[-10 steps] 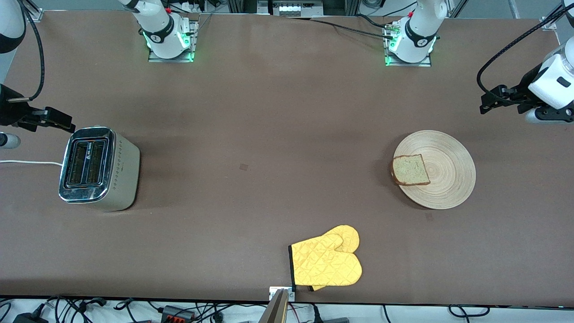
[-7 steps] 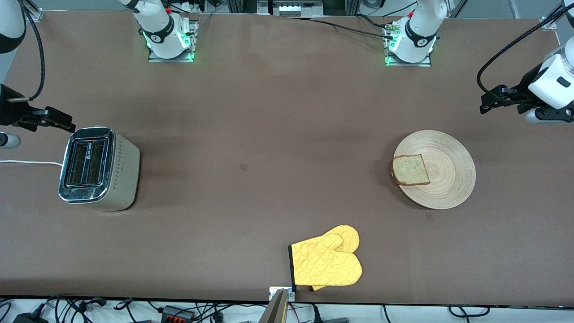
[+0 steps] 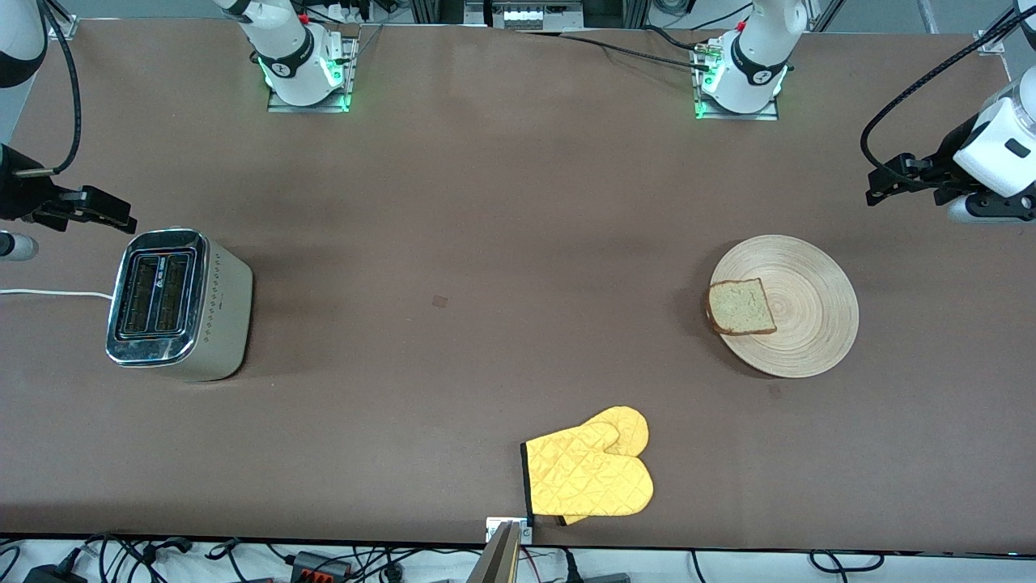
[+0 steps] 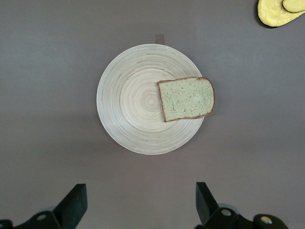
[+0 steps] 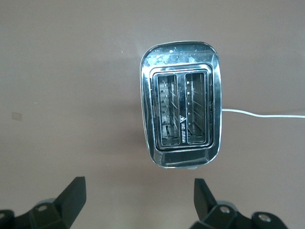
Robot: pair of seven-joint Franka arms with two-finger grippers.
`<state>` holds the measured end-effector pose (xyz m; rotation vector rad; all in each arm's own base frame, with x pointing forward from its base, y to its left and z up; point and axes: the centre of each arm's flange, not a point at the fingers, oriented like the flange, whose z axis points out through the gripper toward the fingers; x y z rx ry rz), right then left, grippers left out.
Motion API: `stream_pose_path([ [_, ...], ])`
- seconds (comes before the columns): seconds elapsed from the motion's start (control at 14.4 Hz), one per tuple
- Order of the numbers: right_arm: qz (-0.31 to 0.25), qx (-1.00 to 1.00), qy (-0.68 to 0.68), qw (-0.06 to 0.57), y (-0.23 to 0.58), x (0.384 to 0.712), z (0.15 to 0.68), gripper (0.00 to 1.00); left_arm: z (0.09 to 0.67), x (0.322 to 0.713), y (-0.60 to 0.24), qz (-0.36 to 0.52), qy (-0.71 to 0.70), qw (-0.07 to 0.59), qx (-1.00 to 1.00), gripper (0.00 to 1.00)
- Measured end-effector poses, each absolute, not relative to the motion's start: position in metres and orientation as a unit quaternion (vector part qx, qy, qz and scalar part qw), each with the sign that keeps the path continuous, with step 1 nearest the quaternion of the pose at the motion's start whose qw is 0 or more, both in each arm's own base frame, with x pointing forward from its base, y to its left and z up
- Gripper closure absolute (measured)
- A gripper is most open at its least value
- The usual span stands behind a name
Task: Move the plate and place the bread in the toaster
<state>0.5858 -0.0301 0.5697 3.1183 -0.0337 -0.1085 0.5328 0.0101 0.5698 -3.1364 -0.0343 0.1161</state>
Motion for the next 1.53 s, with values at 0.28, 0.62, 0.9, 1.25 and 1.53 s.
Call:
stream_pose_path([
  [0.28, -0.035, 0.999, -0.011, 0.011, -0.030, 0.586, 0.569, 0.00, 0.545, 0.559, 0.037, 0.058, -0.031, -0.008, -0.998, 0.00],
  [0.62, -0.036, 0.999, -0.009, 0.011, -0.029, 0.586, 0.569, 0.00, 0.511, 0.581, 0.061, 0.109, -0.046, -0.024, -0.993, 0.00],
  [0.9, -0.037, 0.999, -0.007, 0.010, -0.026, 0.586, 0.567, 0.00, 0.494, 0.587, 0.070, 0.125, -0.058, -0.051, -0.989, 0.00],
  [1.25, -0.038, 0.999, -0.007, 0.010, -0.026, 0.586, 0.567, 0.00, 0.396, 0.589, 0.192, 0.163, -0.085, -0.163, -0.969, 0.00],
  [1.53, -0.038, 0.999, -0.007, 0.010, -0.026, 0.586, 0.566, 0.00, 0.310, 0.580, 0.240, 0.172, -0.051, -0.258, -0.950, 0.00],
])
